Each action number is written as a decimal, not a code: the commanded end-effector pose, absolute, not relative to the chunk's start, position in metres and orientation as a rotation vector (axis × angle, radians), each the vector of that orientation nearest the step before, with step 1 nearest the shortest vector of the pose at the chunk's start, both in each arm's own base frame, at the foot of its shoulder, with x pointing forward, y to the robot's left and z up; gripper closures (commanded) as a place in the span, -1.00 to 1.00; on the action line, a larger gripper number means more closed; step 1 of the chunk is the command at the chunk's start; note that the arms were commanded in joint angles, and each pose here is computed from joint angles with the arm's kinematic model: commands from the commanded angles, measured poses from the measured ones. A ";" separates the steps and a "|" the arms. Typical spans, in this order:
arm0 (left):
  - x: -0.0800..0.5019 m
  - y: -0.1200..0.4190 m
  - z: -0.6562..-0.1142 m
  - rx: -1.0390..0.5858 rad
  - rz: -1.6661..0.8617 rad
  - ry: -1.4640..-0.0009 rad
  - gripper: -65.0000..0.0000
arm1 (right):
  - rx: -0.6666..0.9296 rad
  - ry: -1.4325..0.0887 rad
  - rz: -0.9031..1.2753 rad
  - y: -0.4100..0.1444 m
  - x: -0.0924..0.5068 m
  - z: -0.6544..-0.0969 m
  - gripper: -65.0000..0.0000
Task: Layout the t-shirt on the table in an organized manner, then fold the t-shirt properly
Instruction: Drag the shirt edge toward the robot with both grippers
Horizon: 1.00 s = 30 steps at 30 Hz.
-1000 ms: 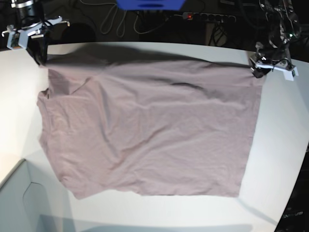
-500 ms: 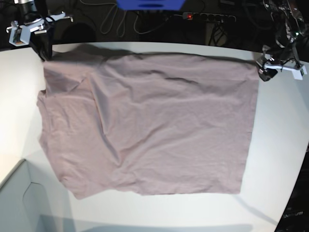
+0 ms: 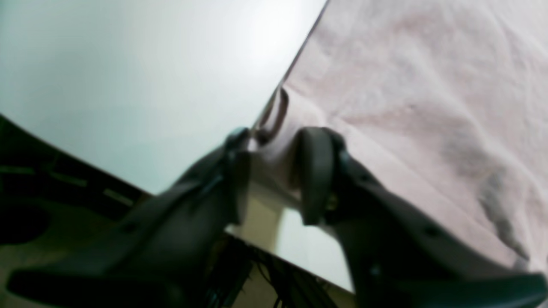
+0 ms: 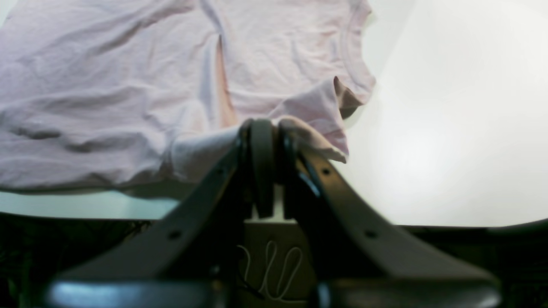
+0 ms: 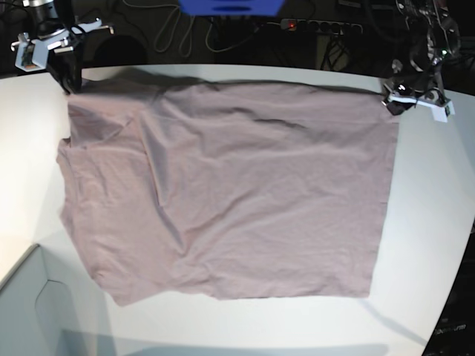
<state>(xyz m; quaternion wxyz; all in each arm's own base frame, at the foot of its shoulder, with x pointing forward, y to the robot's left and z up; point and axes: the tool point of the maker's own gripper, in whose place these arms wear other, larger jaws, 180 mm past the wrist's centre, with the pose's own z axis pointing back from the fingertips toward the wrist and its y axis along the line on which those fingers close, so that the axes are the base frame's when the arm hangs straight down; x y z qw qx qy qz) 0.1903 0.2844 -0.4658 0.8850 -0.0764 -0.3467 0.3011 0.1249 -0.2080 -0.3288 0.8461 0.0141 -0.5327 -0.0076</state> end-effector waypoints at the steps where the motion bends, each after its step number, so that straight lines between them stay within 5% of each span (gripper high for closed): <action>1: 0.196 0.293 -0.458 -0.150 0.617 -0.753 0.59 | 0.048 -1.164 -0.001 -0.205 0.126 -0.318 1.00; 5: 0.197 0.293 -0.456 -0.150 0.612 -0.757 1.00 | 0.048 -1.164 -0.001 -0.205 0.126 -0.318 1.00; 30: 0.212 0.333 -0.405 -0.070 0.633 -0.913 0.99 | 0.117 -1.184 -0.048 -0.195 0.120 -0.313 1.00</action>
